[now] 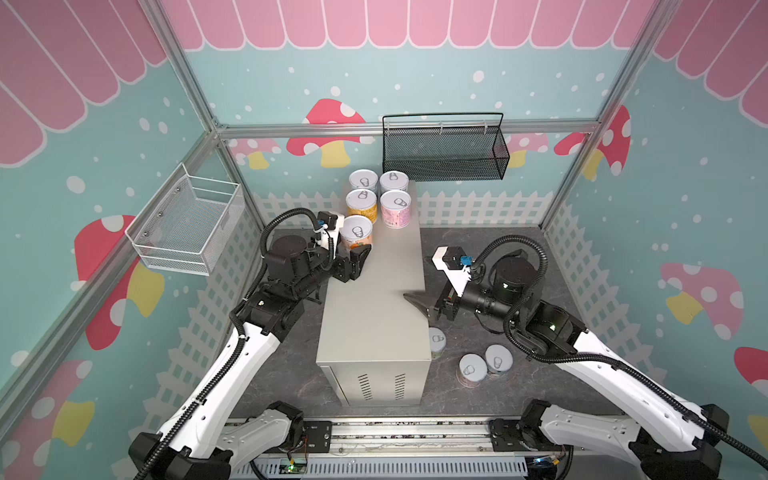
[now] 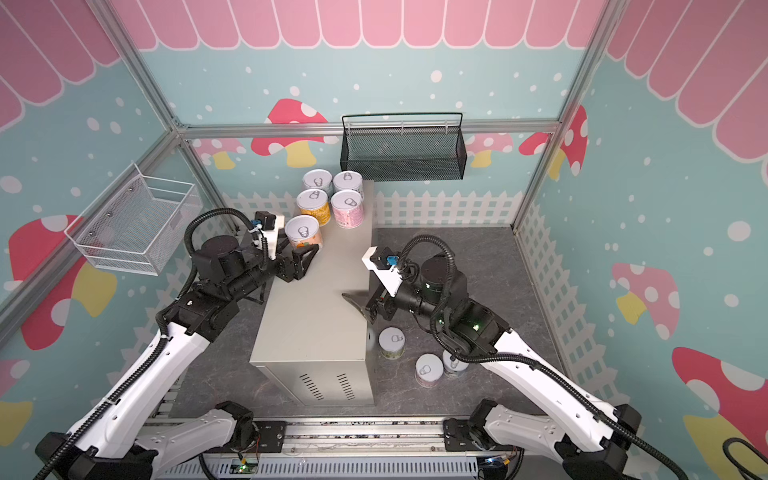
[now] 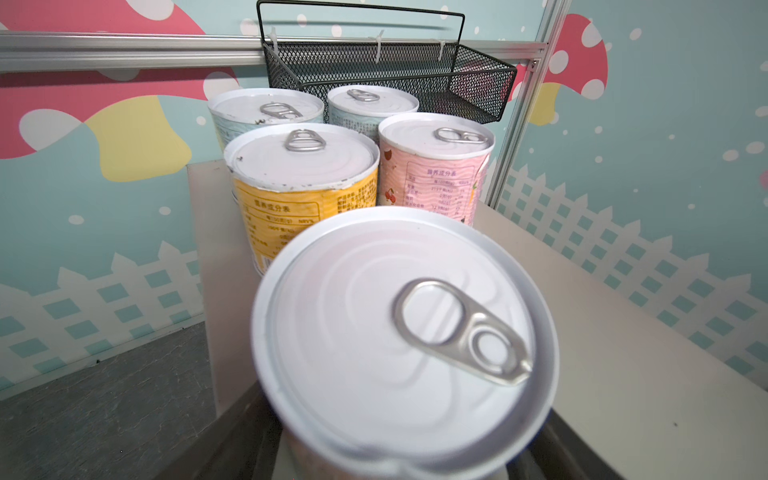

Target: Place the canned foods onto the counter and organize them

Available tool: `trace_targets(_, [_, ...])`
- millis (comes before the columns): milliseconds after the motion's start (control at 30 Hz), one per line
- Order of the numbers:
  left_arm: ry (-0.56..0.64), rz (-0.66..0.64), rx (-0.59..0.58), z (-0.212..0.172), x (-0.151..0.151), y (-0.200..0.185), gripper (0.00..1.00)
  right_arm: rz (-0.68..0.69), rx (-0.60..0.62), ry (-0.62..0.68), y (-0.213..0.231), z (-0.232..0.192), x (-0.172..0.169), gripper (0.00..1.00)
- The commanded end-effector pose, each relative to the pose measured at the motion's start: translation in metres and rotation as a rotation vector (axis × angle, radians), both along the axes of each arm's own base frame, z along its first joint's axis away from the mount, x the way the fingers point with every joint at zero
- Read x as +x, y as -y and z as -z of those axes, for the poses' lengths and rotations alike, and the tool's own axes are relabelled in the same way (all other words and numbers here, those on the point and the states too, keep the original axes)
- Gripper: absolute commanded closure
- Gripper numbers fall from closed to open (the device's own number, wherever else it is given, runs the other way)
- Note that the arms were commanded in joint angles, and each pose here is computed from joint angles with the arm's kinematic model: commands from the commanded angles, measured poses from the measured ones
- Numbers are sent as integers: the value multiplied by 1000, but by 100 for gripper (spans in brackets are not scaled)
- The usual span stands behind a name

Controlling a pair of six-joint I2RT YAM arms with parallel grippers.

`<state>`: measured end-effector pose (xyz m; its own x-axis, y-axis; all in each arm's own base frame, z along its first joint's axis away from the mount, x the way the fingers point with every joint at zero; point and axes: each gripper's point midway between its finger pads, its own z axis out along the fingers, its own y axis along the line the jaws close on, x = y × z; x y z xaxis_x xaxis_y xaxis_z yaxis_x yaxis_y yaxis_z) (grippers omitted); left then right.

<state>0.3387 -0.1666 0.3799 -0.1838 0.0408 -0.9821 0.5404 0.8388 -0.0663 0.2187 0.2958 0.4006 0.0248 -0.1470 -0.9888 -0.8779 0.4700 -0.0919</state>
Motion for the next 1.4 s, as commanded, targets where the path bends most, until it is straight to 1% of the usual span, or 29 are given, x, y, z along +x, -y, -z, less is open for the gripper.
trace_targets(0, [-14, 26, 9, 7, 3, 5, 22, -5, 23, 18, -2, -6, -1, 2])
trace_targets(167, [-29, 12, 25, 11, 9, 3, 25, -3, 23, 15, -1, -4, -1, 2])
trace_targets(733, [-45, -12, 20, 19, 20, 0, 25, -7, 31, 3, -2, 1, -2, 2])
trace_targets(1067, [-47, -3, 14, 19, 20, 0, 24, -11, 36, 0, -1, 1, -3, 2])
trace_targets(1167, [-48, 3, 10, 19, 18, 1, 22, -13, 38, -1, -1, 1, -4, 2])
trace_targets(1367, [-50, 14, 1, 17, 15, 2, 10, -13, 43, 0, 0, -1, -5, 2])
